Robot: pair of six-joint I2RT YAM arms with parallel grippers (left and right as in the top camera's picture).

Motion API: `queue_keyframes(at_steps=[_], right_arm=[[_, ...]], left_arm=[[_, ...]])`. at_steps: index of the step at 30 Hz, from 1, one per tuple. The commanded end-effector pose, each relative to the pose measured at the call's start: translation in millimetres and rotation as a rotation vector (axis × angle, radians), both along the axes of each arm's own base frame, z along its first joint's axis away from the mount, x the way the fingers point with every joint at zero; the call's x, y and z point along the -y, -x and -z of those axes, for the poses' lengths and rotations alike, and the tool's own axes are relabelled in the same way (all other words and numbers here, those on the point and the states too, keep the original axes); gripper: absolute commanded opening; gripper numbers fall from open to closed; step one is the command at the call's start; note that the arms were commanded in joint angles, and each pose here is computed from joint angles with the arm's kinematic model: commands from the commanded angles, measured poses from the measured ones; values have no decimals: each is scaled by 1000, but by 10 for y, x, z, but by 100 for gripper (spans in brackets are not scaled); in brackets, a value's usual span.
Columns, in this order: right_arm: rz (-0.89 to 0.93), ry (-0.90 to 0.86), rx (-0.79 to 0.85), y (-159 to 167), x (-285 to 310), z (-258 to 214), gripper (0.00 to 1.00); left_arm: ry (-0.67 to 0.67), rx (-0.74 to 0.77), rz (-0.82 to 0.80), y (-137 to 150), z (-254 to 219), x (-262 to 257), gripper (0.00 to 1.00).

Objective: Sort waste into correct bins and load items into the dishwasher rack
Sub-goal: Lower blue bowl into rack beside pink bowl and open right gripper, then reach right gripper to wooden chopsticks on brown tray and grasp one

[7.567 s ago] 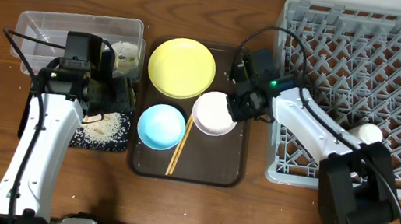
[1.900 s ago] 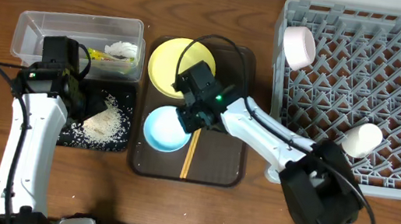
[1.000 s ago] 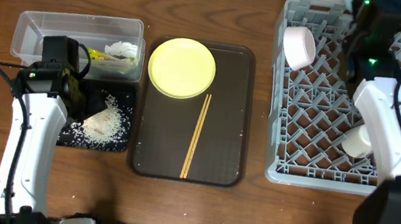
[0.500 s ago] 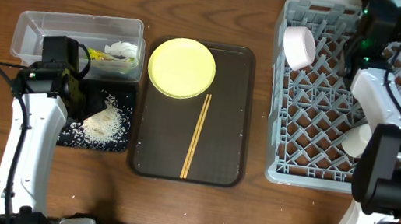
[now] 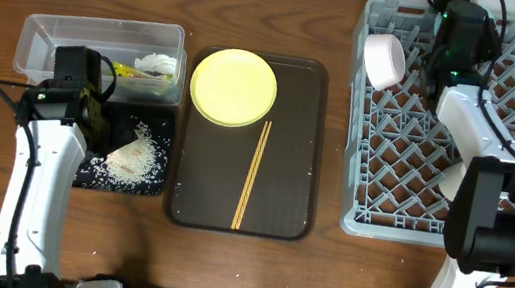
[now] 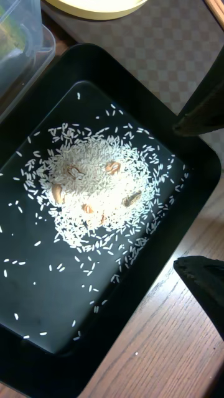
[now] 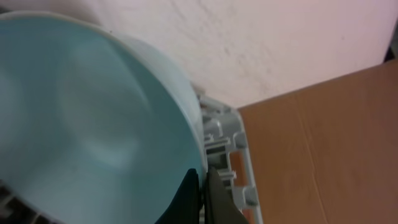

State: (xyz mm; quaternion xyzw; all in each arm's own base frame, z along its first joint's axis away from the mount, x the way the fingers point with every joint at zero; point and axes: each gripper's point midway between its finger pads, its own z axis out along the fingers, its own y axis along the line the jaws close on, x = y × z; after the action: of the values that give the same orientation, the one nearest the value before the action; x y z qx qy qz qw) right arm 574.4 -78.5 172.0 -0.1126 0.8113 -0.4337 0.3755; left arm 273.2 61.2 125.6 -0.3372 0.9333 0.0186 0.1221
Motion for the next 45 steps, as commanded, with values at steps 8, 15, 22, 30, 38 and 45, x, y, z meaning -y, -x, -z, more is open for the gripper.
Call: queue_keyframes(at_steps=[8,15,22,30,38,45], right_arm=[[26,-399,29,240,-442,205,1],[-33,-585,-67,525,-711,122,4],[-125,-748,-119,794,-996,-135,38],[-424,-1158,-283,1283,-2030,-479,39],[-508,-1176,-599,1909,-2968,-25,44],[-330,-1131,-815,2409,-3472,618,37]], left_arm=[[-11,5,-8,-6,-27,-29,65],[-11,5,-8,-6,-27,-29,65],[-11,4,-8,-5,-25,-29,65],[-11,4,-8,-4,-25,-30,75],[-12,4,-8,-5,-26,-31,78],[-11,4,-8,-4,-25,-30,78]])
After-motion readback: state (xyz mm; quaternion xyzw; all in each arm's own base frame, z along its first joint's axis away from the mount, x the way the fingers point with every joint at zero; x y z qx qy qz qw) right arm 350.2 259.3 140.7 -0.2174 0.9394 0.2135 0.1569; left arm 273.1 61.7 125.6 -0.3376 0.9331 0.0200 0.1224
